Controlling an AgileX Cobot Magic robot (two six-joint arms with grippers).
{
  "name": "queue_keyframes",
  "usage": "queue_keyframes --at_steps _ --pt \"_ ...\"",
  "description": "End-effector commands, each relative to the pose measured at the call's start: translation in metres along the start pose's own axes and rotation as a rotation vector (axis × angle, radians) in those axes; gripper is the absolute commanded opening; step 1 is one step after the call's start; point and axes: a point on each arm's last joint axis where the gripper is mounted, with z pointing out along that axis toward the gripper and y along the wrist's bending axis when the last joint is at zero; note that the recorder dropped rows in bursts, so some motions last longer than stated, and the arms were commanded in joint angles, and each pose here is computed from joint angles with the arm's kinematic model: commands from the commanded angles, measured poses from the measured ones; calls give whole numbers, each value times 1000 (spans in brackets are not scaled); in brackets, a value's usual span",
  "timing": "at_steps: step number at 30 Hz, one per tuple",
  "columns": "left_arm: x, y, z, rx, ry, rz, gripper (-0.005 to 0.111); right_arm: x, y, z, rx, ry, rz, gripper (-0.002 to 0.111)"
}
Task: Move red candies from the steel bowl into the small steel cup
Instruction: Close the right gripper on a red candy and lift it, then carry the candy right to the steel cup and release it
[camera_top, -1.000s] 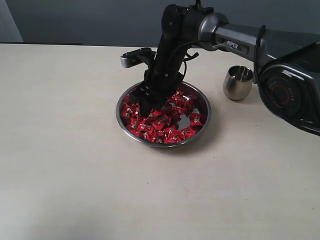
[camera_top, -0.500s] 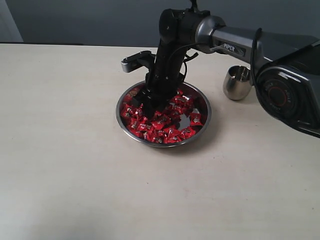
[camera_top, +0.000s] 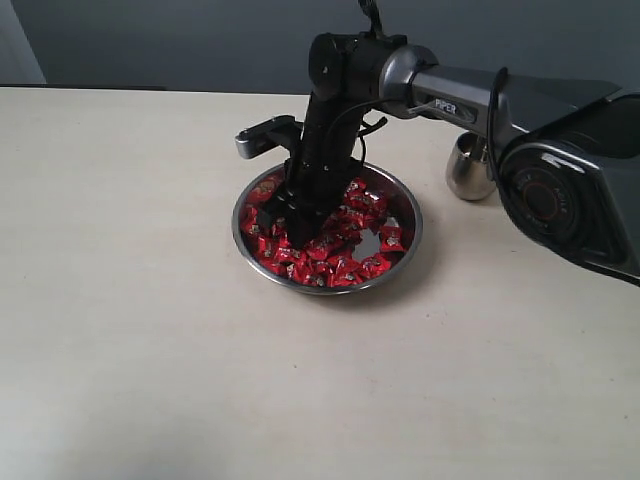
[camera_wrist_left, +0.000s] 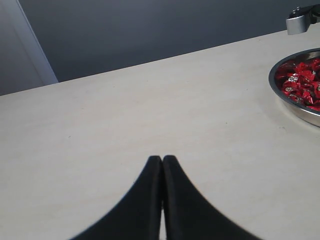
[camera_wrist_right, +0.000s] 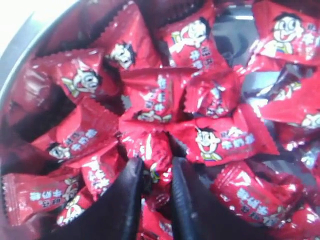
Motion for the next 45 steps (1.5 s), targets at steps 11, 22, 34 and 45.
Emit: queue_keyframes --at_steps 11,22,34,45 --pt "-1 0 0 -1 -12 -3 0 -3 15 -79 113 -127 -64 -1" --pt "-1 0 0 -1 -12 -3 0 12 -2 -137 355 -162 5 -1" --pt "-1 0 0 -1 -12 -3 0 102 -148 -185 295 -271 485 -1" --pt "-1 0 0 -1 -12 -3 0 113 -175 -155 276 -204 524 -1"
